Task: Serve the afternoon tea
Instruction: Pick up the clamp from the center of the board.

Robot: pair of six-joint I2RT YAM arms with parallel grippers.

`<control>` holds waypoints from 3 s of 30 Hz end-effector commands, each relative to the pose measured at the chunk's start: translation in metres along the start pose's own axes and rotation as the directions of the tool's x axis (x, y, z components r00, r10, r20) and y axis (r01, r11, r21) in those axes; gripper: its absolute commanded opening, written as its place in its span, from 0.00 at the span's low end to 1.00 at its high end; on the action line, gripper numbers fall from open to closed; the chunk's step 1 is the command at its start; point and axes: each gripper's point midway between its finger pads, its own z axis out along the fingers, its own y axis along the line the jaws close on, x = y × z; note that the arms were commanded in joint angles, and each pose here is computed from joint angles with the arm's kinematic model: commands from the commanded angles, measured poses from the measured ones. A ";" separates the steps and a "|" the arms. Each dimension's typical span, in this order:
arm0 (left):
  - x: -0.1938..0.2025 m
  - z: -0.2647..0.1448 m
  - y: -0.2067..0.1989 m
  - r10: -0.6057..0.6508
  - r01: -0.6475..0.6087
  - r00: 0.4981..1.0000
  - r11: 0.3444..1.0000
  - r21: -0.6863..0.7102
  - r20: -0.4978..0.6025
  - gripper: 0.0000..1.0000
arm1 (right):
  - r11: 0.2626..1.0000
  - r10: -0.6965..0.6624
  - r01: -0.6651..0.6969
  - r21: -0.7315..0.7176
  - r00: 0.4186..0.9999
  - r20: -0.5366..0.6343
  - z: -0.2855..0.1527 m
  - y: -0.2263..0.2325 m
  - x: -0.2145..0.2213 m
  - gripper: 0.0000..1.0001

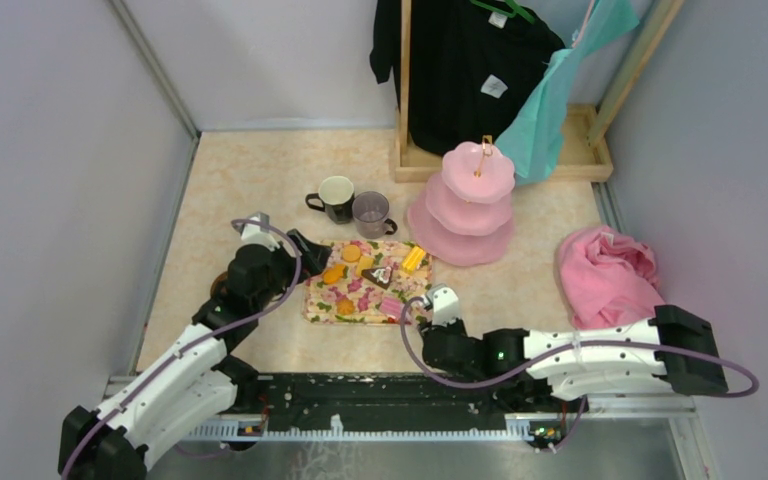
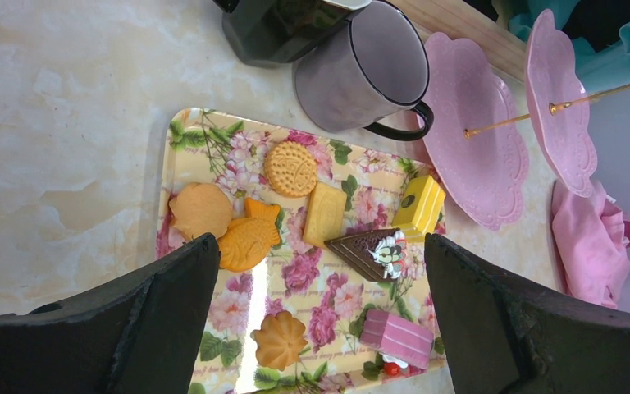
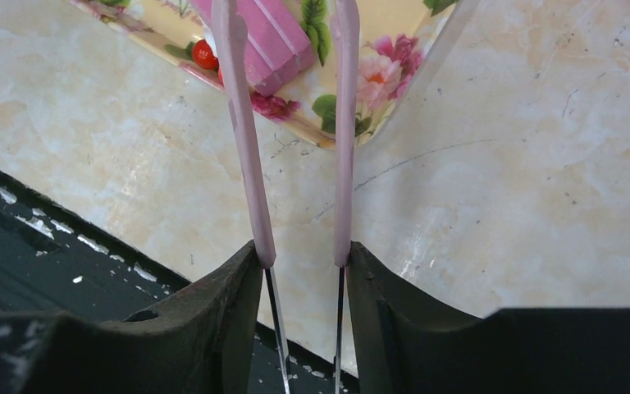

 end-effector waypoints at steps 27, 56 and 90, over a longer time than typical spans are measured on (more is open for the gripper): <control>-0.006 0.004 -0.015 -0.013 0.013 1.000 0.998 0.054 0.012 0.99 | 0.995 -0.082 0.077 -0.063 0.993 -0.086 0.009 0.009 -0.017 0.51; 0.004 0.002 -0.011 -0.033 0.033 0.999 0.997 0.073 0.002 0.99 | 0.999 0.016 -0.007 0.043 0.975 -0.221 0.021 -0.004 0.029 0.44; 0.004 0.001 -0.020 -0.045 0.045 0.999 0.993 0.112 -0.005 0.99 | 0.998 -0.067 0.069 0.001 0.978 -0.200 -0.010 0.000 -0.022 0.40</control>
